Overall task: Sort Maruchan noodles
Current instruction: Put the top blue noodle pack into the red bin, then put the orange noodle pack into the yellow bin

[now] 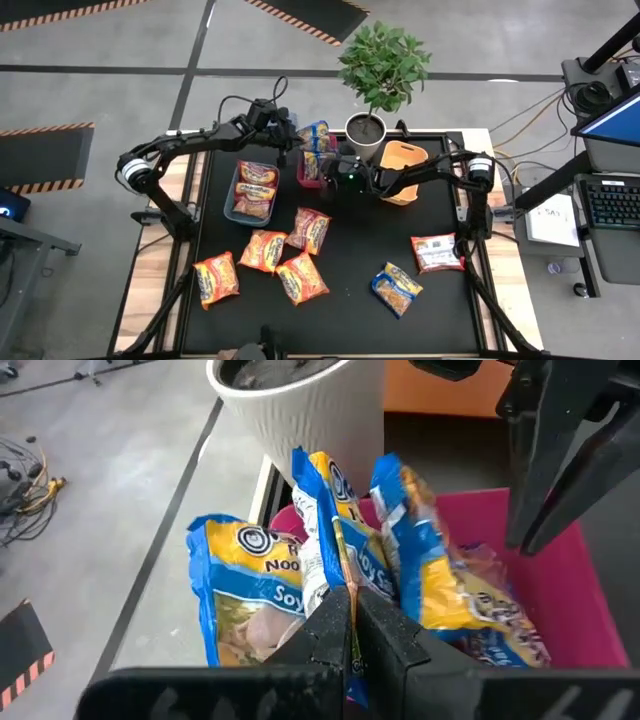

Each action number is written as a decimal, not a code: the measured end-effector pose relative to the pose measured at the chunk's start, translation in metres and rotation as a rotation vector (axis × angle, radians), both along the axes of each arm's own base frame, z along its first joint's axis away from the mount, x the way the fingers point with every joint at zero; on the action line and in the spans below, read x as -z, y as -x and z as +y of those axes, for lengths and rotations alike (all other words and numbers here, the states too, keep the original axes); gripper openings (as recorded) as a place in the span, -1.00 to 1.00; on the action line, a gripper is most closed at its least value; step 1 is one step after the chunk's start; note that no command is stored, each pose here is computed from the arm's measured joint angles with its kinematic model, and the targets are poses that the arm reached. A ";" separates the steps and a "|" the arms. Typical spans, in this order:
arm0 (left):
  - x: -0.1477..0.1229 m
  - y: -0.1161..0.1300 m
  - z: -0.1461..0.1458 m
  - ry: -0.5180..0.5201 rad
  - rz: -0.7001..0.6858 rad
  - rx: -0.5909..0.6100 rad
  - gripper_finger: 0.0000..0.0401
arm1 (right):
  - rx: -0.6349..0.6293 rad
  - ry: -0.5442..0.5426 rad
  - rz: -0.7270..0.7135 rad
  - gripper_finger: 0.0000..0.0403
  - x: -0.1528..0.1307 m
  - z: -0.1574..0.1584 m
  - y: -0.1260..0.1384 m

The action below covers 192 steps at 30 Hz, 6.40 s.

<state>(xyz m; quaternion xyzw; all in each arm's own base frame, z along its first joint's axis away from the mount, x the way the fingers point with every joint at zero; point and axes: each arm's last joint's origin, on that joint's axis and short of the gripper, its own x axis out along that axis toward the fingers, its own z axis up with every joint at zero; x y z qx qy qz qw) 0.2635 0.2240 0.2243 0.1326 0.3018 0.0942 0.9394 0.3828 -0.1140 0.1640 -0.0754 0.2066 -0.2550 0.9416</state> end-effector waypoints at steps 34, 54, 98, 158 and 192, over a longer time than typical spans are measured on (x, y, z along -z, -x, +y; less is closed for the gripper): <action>-0.015 -0.013 -0.011 0.071 -0.045 0.057 -0.29 | 0.008 -0.365 0.113 -0.94 -0.070 0.074 0.050; -0.028 -0.026 -0.071 0.330 -0.072 0.351 -0.39 | 0.440 -1.157 0.760 -0.94 -0.068 0.134 0.147; -0.026 -0.022 -0.171 0.297 -0.151 0.341 -0.47 | 0.366 -0.668 0.164 -0.94 -0.067 0.174 0.129; 0.089 -0.099 -0.223 0.319 -0.052 0.411 -0.66 | 0.460 -1.071 0.285 0.19 -0.008 0.142 0.141; 0.123 -0.110 -0.218 0.369 -0.001 0.364 -0.68 | 0.083 -1.174 -0.144 0.52 0.044 0.145 0.127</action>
